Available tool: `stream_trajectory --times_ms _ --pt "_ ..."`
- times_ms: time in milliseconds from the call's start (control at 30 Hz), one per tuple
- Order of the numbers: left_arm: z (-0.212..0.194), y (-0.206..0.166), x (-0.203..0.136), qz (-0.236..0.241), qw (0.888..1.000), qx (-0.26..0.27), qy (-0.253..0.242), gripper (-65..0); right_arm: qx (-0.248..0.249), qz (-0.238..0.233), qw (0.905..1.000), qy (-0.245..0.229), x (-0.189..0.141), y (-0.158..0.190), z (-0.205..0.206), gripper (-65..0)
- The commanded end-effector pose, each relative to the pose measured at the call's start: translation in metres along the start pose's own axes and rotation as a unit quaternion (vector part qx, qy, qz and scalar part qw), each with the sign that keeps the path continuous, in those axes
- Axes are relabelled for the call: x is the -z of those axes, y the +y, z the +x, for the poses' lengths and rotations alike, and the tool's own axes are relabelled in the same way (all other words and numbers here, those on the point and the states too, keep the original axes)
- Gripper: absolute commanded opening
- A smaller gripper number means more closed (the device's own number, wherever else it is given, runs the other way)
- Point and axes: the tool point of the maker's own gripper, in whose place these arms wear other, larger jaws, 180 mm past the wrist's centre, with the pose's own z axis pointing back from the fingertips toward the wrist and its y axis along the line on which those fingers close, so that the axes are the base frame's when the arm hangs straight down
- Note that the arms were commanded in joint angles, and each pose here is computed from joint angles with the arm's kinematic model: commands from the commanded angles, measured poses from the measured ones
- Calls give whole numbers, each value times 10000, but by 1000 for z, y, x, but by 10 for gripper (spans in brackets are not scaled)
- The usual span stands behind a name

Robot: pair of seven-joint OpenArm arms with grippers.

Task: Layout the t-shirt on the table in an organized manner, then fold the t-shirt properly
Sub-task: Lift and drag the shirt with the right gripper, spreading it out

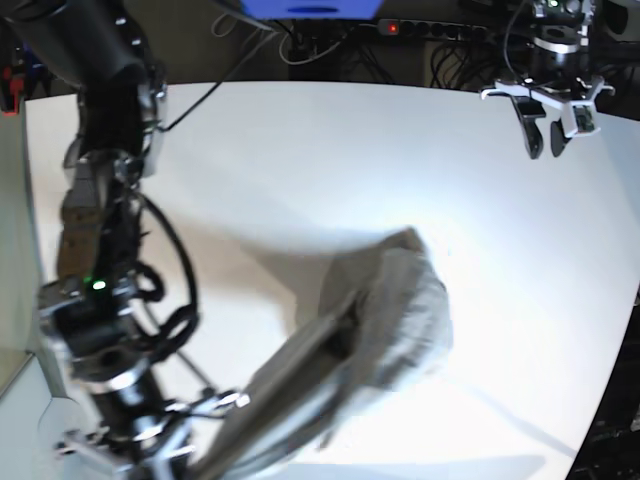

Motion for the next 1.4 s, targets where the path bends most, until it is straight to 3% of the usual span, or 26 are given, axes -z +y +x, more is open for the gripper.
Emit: stream_trajectory --times_ms 0,167,533,700,1000,1133,1267,1367 --pt "6 3 -6 23 9999 59 -101 -458 -78 -254 9982 -542 -3 -22 32 -648" --pt "5 2 -7 15 10000 39 -88 -458 -251 -893 9926 -777 -12 -78 53 -648" --pt "0 2 -10 9 10000 49 -18 -459 -483 -1246 9812 -1389 -23 -106 109 -648" --pt "-2 3 -12 16 10000 60 10 -459 -528 -1457 9684 -1957 -35 -122 158 -648" --pt "-6 4 -16 16 9999 73 85 -459 -688 -1913 9304 -3051 -79 -151 252 -648" --pt "-5 3 -15 12 10000 59 66 -459 -718 -2018 9189 -3313 -94 -157 274 -648" --pt "-5 3 -15 11 10000 50 58 -459 -674 -1989 9207 -3289 -92 -155 271 -648" --pt "-1 2 -12 11 10000 39 -10 -459 -524 -1673 9365 -3038 -70 -134 248 -644"
